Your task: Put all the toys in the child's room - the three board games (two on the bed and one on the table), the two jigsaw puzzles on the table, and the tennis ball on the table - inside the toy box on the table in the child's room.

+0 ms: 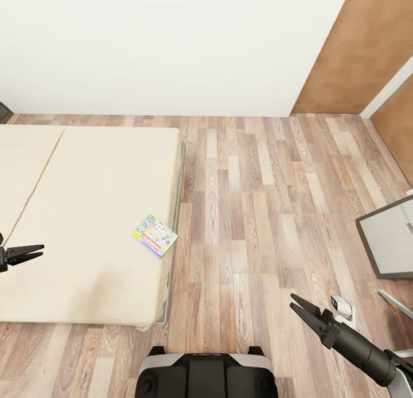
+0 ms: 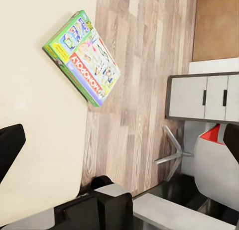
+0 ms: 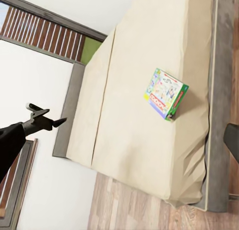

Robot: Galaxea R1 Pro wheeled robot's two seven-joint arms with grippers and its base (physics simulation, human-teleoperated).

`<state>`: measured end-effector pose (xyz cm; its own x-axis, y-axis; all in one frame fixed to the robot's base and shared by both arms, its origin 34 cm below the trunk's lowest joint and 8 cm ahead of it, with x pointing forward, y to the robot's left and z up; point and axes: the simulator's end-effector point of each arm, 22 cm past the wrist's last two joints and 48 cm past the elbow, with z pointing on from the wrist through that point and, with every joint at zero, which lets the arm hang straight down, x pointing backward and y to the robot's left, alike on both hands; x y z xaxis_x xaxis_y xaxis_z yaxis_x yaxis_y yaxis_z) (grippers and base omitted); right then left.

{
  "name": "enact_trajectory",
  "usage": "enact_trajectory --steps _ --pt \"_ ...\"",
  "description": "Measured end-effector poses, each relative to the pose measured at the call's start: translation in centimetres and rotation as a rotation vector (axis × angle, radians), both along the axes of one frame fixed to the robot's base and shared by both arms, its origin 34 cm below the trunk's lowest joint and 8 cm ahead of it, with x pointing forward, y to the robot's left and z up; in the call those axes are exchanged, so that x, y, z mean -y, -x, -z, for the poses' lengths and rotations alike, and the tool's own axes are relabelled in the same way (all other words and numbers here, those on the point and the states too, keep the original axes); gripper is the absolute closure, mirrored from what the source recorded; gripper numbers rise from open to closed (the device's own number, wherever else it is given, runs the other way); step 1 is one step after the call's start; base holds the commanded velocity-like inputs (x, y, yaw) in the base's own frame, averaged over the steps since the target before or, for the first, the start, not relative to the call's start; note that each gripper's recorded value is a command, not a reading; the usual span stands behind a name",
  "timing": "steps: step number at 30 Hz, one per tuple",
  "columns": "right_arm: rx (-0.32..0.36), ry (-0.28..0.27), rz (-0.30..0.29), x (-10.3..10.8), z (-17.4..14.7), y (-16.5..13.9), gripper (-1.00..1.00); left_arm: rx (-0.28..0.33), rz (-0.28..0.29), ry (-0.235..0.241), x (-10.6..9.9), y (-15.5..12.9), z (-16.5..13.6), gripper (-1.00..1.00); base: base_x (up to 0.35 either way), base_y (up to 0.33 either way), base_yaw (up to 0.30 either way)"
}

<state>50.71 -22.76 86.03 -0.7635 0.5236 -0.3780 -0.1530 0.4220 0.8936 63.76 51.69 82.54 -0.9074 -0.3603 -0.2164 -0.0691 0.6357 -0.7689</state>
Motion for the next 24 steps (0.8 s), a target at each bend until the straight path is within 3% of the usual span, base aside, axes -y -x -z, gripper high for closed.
enact_trajectory --steps 24 --pt "0.039 0.001 0.000 0.0 -1.6 -0.5 -1.00 0.039 0.001 0.002 0.1 -0.7 -2.0 -1.00 0.000 0.000 0.000"
